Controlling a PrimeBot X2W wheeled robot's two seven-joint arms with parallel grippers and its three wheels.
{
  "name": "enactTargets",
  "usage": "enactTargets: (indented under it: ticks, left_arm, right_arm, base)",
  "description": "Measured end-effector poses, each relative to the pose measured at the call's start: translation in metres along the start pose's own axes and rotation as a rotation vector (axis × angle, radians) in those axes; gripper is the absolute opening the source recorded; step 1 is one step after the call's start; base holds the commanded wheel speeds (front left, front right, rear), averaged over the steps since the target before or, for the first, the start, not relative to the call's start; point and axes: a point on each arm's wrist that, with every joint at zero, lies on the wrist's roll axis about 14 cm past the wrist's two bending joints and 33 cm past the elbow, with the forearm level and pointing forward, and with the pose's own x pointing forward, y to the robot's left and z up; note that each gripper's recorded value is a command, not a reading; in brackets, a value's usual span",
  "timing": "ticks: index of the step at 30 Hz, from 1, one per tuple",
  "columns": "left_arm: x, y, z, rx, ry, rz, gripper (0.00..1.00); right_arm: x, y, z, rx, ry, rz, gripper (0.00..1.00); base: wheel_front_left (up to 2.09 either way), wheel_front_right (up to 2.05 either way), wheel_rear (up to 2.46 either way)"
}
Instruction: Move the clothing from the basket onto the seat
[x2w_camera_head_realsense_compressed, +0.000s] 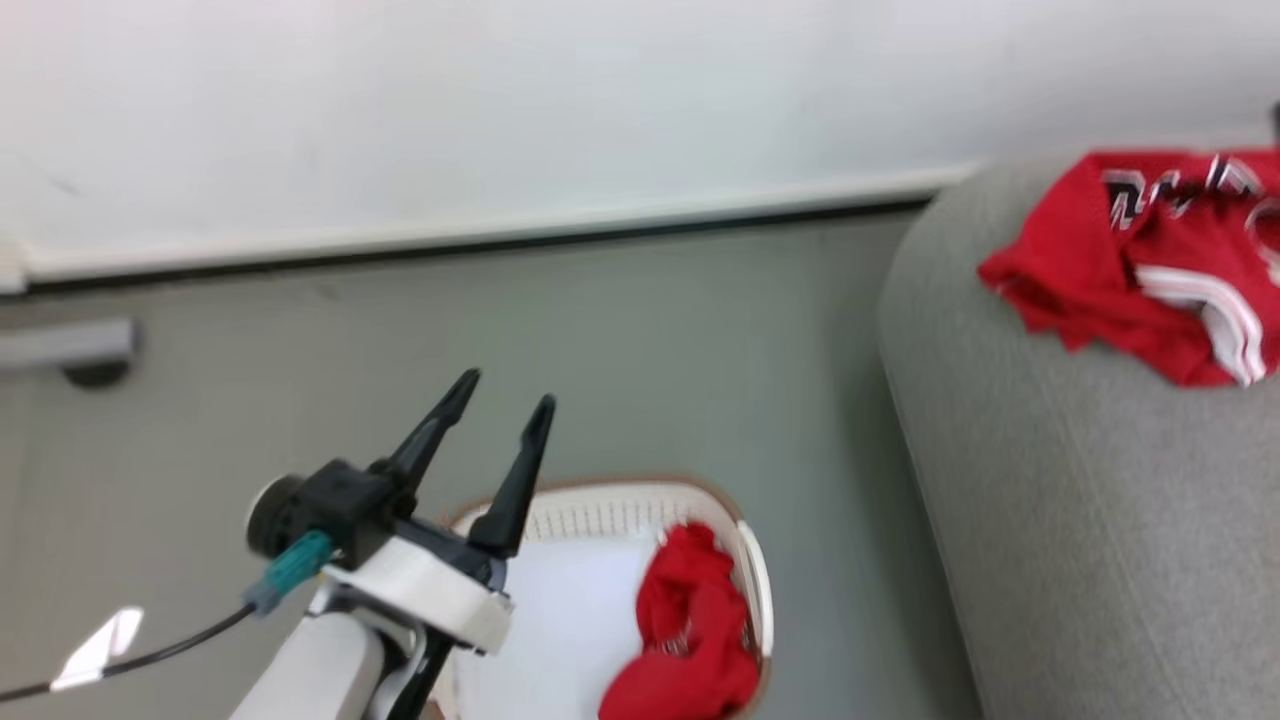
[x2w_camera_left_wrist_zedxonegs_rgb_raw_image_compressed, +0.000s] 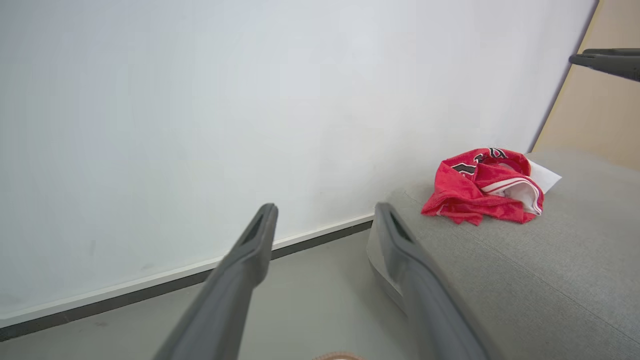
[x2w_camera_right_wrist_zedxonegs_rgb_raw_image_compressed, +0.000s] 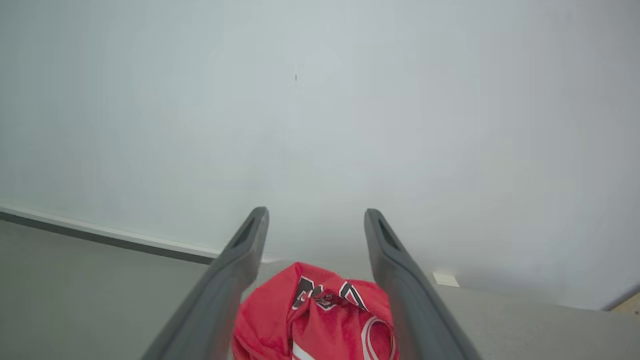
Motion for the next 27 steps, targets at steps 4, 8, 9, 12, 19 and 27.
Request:
enactTargets:
  ticks: [4,8,9,12,19,27]
  left_arm:
    - [-0.020,0.016,0.031,0.028,-0.062,0.108,1.00]
    - [-0.046,0.038,0.055,0.043,-0.116,0.235,1.00]
    - [-0.053,0.044,0.060,0.047,-0.125,0.267,1.00]
    - [-0.076,0.058,0.067,0.058,-0.140,0.342,1.00]
    - [-0.117,0.070,0.050,0.043,-0.096,0.438,1.00]
    - [-0.147,0.066,0.025,-0.013,-0.053,0.494,1.00]
  right_arm:
    - [-0.025,0.025,0.040,0.036,-0.189,0.068,1.00]
    - [-0.048,0.048,0.049,0.113,-0.302,0.107,1.00]
    - [-0.053,0.055,0.048,0.138,-0.319,0.118,1.00]
    - [-0.065,0.076,0.045,0.210,-0.356,0.144,1.00]
    - [-0.089,0.113,0.000,0.293,-0.315,0.156,1.00]
    - [-0.125,0.144,-0.033,0.308,-0.289,0.133,1.00]
  base:
    - [0.00,0.00,0.00]
    - [0.00,0.00,0.00]
    - [0.00,0.00,0.00]
    - [0.00,0.00,0.00]
    - [0.00,0.00,0.00]
    - [0.00,0.00,0.00]
